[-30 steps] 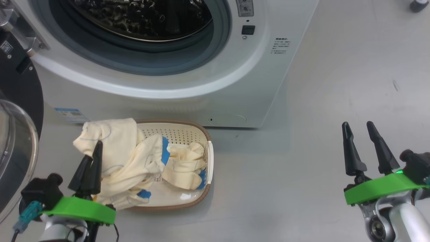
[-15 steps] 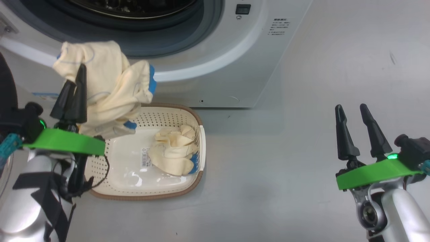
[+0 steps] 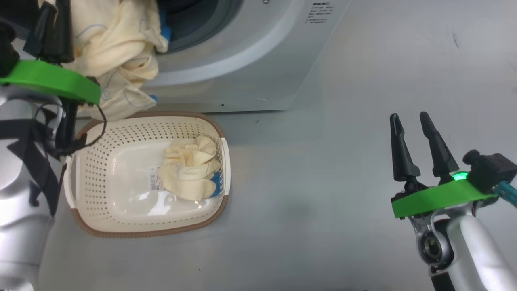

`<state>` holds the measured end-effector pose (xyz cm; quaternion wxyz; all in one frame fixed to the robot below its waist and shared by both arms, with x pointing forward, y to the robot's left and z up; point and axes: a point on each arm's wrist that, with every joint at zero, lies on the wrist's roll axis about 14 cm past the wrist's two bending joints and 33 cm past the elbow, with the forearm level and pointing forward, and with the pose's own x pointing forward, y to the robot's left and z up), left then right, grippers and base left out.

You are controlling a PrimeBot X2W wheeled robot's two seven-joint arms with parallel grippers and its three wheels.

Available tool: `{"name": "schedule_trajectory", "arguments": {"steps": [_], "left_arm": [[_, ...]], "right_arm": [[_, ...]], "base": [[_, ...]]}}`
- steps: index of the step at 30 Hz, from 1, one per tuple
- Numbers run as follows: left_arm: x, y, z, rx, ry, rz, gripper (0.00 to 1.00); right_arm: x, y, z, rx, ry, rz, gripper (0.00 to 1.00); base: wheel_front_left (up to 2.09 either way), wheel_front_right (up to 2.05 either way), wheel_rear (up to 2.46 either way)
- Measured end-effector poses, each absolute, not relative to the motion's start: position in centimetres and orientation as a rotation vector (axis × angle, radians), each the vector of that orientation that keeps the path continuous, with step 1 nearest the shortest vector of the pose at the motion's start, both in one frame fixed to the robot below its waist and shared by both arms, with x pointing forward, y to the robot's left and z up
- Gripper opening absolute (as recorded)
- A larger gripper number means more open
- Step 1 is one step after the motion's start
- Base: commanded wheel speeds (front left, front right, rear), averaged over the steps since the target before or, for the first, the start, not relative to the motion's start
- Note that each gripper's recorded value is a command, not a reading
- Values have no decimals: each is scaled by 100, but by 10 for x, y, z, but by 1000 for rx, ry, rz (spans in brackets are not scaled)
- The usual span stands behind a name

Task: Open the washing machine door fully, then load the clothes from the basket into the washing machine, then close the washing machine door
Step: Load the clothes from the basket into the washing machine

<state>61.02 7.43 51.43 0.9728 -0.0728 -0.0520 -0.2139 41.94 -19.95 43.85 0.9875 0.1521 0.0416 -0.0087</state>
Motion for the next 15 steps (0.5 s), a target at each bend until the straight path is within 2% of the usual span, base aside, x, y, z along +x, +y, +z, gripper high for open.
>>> {"name": "schedule_trajectory", "arguments": {"steps": [15], "left_arm": [[664, 42, 467, -151, 67, -449, 0]], "right_arm": [[430, -190, 430, 311, 102, -3, 100]], "base": [[0, 0, 0]]}}
